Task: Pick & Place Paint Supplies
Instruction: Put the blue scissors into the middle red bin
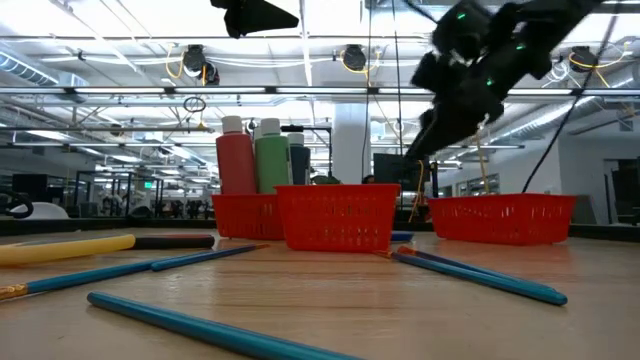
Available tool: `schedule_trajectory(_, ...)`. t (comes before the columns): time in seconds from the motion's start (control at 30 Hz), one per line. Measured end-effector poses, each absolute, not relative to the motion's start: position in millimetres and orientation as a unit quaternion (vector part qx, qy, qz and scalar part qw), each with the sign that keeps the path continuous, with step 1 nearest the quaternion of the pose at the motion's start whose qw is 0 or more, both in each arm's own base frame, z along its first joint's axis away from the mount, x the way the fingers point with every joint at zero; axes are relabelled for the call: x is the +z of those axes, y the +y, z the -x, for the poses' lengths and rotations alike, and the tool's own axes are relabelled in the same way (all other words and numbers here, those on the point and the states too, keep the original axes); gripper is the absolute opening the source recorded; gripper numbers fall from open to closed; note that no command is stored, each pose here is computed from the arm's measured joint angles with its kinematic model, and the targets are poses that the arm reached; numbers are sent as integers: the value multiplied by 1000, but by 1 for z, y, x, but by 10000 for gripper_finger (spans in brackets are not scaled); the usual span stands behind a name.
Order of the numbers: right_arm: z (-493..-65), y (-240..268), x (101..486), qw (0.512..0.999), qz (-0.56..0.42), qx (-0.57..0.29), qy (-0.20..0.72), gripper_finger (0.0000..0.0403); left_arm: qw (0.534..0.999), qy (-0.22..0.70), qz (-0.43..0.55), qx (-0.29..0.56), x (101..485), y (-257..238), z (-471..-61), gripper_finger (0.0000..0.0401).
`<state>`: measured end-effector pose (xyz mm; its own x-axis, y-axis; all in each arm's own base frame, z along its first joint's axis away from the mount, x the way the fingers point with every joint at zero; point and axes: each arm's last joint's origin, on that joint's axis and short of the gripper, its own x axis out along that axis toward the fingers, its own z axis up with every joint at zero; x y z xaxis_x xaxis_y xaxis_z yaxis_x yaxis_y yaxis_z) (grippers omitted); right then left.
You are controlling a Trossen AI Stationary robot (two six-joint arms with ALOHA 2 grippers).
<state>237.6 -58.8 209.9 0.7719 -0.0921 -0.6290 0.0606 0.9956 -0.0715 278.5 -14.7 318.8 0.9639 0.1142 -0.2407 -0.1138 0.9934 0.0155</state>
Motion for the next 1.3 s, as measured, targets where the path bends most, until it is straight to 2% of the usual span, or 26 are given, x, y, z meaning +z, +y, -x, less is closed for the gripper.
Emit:
schedule_trajectory(0.23, -270, -54, 170, 893, 80, 28, 443, 174, 991, 122, -1, 58, 319, -15, -279, 365)
schedule_trajectory(0.8, -297, -62, 125, 856, 93, 63, 505, 152, 991, 120, -1, 58, 319, -15, -279, 365)
schedule_trajectory(0.93, -294, -66, 124, 851, 89, 61, 514, 121, 991, 118, 0, 58, 319, -15, -279, 365)
schedule_trajectory(1.2, -290, -72, 126, 850, 96, 61, 515, 16, 992, 112, 0, 58, 321, -15, -279, 365)
schedule_trajectory(1.3, -290, -72, 126, 845, 123, 71, 516, 13, 992, 112, 0, 58, 321, -15, -279, 365)
